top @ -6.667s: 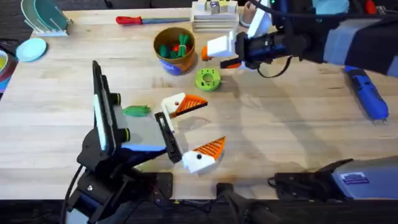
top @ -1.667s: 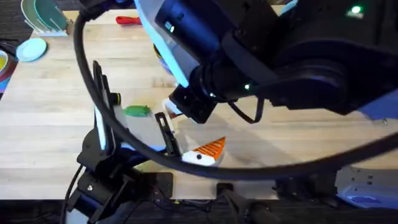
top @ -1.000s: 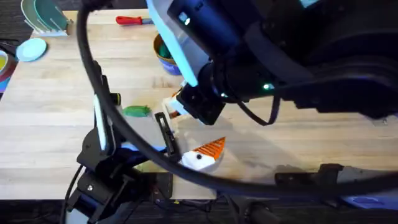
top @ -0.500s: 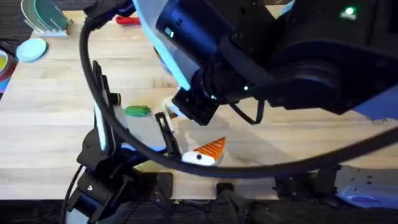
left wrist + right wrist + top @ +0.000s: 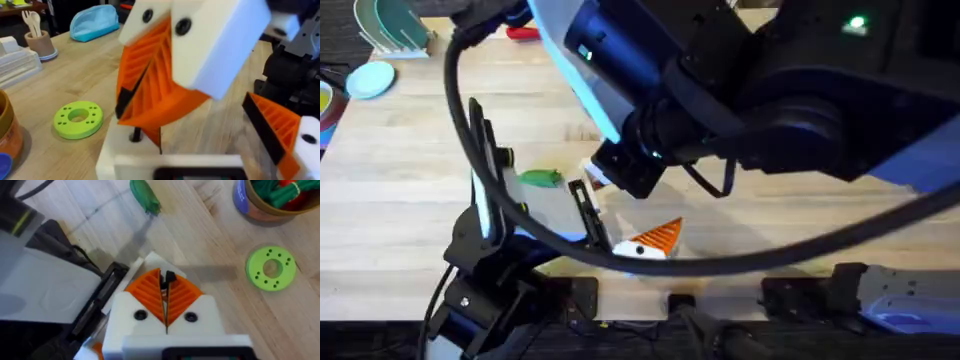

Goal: Pick up the gripper from the table and insert it into the empty holder that is missing its gripper. Then pick up a screw, insert it into the mounting hole, and use the screwdriver to tighten it. Finally, clean up the table by picking up the vegetable and placing it into the bucket.

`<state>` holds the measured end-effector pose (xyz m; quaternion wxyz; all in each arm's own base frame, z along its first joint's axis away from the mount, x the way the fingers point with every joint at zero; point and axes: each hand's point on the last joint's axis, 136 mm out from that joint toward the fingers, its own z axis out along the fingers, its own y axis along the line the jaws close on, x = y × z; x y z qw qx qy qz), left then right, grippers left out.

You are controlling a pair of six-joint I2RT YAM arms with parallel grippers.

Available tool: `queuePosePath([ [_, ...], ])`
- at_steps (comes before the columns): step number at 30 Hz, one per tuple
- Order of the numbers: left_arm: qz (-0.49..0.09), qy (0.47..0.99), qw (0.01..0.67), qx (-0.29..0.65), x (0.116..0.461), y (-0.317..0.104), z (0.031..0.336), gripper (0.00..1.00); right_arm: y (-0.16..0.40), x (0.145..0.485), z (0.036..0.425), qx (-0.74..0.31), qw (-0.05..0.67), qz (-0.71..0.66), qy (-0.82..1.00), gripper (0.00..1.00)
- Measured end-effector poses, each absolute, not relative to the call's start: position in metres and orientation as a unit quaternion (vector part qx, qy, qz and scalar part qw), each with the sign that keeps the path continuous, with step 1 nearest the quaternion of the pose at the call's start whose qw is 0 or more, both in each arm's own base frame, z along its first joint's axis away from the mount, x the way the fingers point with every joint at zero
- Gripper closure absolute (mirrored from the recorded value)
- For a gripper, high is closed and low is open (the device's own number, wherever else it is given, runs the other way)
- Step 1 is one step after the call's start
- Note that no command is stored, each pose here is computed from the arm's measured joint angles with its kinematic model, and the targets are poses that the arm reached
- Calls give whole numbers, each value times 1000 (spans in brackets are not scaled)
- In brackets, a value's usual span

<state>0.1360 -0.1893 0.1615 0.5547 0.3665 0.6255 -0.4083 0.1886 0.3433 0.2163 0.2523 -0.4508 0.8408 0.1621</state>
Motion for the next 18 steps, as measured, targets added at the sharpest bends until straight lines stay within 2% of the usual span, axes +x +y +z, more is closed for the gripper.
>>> queuePosePath([
  [18,-412,625,552,368,135,-190,162,8,352,193,209,-450,251,162,841,996],
])
